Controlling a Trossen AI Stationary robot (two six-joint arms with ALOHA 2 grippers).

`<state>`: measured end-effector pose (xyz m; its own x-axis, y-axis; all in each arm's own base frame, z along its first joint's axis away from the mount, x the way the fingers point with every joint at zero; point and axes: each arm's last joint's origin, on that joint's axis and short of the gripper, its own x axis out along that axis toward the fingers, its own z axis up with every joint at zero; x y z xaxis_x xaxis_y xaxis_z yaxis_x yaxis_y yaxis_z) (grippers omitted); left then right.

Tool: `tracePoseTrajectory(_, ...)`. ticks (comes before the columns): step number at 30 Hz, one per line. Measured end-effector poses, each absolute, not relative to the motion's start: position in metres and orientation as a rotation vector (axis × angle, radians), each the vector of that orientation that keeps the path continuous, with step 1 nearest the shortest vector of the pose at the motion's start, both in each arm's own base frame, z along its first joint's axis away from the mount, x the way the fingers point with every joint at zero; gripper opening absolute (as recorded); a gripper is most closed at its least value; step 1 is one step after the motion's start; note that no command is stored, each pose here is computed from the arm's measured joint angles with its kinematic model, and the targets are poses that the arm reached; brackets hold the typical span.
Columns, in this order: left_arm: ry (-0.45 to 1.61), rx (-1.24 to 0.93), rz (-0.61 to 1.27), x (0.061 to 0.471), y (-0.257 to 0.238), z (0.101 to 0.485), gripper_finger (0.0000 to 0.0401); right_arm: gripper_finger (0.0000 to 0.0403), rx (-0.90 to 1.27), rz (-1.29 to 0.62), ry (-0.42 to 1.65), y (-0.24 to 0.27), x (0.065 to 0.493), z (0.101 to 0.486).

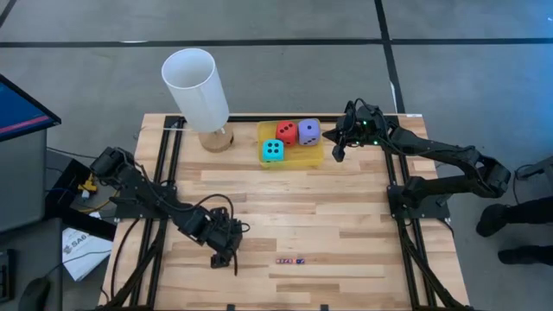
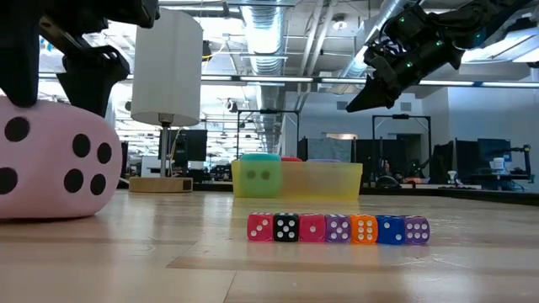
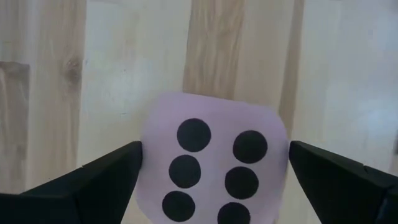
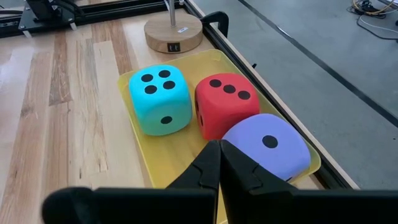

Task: Pick & Place Dice
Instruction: Put the big pink dice into the yellow bin

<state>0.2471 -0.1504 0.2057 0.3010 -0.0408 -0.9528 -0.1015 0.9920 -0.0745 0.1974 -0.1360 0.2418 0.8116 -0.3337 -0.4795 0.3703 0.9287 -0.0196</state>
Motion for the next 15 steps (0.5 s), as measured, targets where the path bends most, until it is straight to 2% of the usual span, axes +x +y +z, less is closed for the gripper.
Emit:
tracePoseTrajectory(9, 1.233, -0.144, 0.036, 0.2457, -0.1493, 0.2121, 0.0398, 0.0, 0.076, -0.376, 0.498, -0.136, 0.1974, 0.2418)
tracePoseTrajectory(15, 1.204, -0.02, 0.023, 0.2462, -0.1475, 0.2123, 0.0398, 0.0, 0.075, -0.376, 0.498, -0.136, 0.1974, 0.2418)
